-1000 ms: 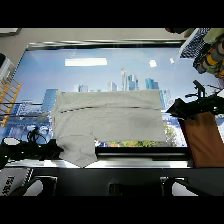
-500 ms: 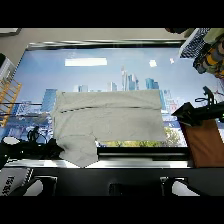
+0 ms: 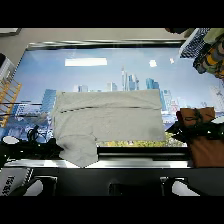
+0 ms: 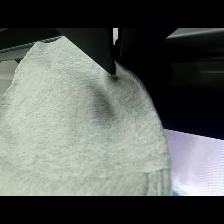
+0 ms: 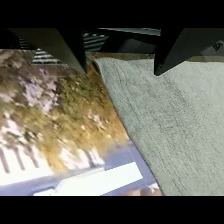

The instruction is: Fold the clothes and pants, and hang the long-sleeved shirts on hangers.

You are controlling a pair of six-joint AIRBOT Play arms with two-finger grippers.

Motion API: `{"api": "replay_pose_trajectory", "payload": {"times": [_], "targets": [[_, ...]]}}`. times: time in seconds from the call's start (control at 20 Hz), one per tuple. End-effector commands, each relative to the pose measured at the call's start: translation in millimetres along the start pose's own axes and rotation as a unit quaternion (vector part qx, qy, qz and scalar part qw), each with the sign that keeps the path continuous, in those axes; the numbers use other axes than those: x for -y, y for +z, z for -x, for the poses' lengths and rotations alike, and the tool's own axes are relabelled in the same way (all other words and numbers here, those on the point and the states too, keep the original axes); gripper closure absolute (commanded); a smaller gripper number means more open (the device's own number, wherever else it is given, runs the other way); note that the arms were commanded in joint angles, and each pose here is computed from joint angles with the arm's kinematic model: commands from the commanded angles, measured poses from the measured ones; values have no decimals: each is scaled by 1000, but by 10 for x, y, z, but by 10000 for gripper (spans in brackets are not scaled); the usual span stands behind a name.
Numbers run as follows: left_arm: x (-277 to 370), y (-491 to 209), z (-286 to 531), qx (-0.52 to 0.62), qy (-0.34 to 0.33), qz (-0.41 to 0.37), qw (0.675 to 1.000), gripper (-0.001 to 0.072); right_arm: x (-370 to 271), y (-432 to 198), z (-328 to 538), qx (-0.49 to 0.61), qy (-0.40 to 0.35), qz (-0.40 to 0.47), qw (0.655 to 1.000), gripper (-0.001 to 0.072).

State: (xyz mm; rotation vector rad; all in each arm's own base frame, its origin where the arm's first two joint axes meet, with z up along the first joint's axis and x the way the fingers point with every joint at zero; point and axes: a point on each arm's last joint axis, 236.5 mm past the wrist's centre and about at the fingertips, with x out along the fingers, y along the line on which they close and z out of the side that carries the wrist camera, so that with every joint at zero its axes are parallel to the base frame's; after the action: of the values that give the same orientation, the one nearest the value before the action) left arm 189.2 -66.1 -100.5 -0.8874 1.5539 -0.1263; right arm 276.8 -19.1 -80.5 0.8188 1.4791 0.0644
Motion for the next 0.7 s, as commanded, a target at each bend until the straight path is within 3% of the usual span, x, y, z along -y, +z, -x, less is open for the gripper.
{"api": "replay_pose_trajectory", "payload": {"times": [0.0, 0.4, 0.45, 0.6, 0.65], "targets": [[2, 2, 4, 0, 0, -1, 1000, 688, 67, -109, -164, -4, 6, -10, 1000, 238], [1, 2, 3, 0, 0, -1, 1000, 689, -4, -248, -394, -32, 51, -52, 997, 241], [3, 6, 6, 1, 0, -1, 1000, 689, 6, -239, -403, -30, 50, -53, 997, 288], [44, 76, 59, 9, -1, -8, 1000, 689, -82, -174, -392, -17, 69, -37, 997, 609], [79, 108, 100, 12, -2, -13, 1000, 689, -156, -156, -377, -13, 85, -35, 996, 674]]}}
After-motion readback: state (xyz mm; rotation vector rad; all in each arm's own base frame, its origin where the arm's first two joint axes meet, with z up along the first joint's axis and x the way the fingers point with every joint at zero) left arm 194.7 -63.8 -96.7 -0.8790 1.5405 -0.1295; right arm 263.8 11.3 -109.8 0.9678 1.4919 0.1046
